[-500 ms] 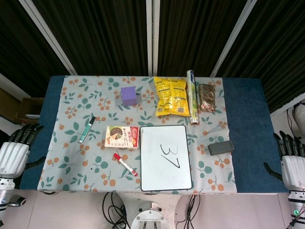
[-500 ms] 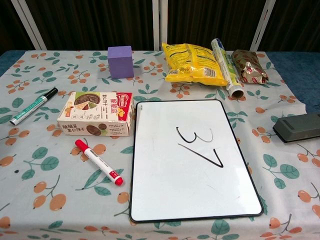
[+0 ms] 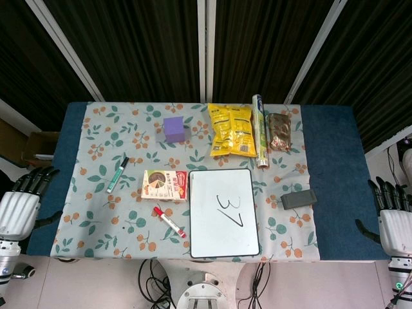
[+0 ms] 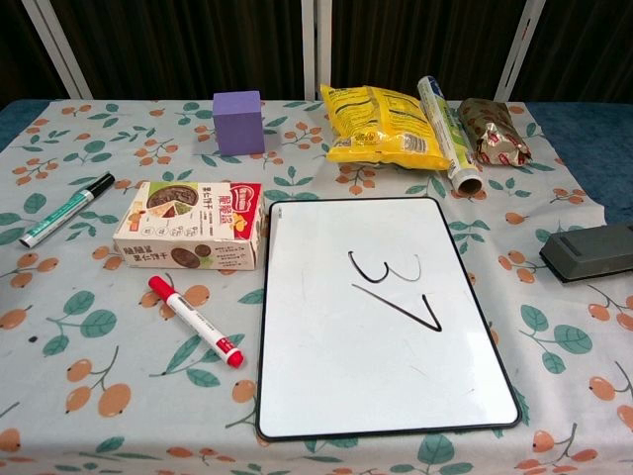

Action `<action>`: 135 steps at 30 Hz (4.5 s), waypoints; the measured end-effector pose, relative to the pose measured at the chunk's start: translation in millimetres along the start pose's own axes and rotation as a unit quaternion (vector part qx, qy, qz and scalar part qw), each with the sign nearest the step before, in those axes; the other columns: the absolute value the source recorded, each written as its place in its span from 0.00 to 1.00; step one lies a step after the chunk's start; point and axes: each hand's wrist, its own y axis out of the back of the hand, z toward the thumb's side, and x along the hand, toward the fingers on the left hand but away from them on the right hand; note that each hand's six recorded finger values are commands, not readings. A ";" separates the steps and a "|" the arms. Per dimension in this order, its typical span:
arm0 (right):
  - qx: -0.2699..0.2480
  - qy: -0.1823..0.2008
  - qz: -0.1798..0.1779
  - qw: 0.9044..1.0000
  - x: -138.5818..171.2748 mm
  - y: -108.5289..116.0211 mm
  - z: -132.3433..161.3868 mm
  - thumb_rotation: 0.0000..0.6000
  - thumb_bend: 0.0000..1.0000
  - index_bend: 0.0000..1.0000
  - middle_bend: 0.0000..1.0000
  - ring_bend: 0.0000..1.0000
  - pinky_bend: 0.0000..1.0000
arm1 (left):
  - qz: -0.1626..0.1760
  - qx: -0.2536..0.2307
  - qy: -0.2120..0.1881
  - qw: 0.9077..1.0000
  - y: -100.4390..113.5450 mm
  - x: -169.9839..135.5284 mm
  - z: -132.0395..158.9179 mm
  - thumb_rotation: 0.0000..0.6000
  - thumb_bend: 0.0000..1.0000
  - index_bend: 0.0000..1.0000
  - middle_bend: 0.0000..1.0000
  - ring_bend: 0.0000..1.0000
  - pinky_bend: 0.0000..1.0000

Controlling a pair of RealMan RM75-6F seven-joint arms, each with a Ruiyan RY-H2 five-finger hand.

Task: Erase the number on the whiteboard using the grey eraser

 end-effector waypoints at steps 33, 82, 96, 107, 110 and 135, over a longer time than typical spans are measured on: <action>0.076 0.129 0.145 0.978 -67.5 -77.2 78.6 1.00 0.14 0.00 0.00 0.00 0.00 | 0.000 -0.001 -0.002 1.000 -1.2 -1.0 1.4 1.00 0.02 0.14 0.12 0.12 0.21; 0.092 0.141 0.168 0.971 -90.8 -125.3 96.4 1.00 0.24 0.52 0.45 0.35 0.39 | -0.008 -0.003 0.011 1.000 -7.7 -0.8 -8.9 1.00 0.02 0.14 0.12 0.12 0.21; 0.073 0.152 0.107 0.980 -94.7 -109.6 101.9 1.00 0.36 0.83 0.67 0.59 0.64 | -0.013 -0.006 0.012 1.000 -11.3 -0.2 -8.9 1.00 0.02 0.14 0.12 0.12 0.21; 0.058 0.186 0.080 0.978 -90.1 -95.2 124.6 1.00 0.36 0.85 0.69 0.61 0.66 | -0.010 -0.008 0.011 1.000 -9.0 0.0 -11.1 1.00 0.02 0.14 0.12 0.12 0.21; 0.051 0.199 0.085 0.975 -86.6 -95.3 135.2 1.00 0.36 0.85 0.69 0.61 0.67 | -0.010 -0.009 0.011 1.000 -8.8 -0.1 -11.8 1.00 0.02 0.14 0.12 0.12 0.21; 0.076 0.354 0.136 0.922 -19.9 -113.5 220.1 1.00 0.36 0.89 0.73 0.63 0.71 | -0.011 -0.013 0.016 1.000 -11.6 -3.0 -17.0 1.00 0.02 0.14 0.12 0.12 0.21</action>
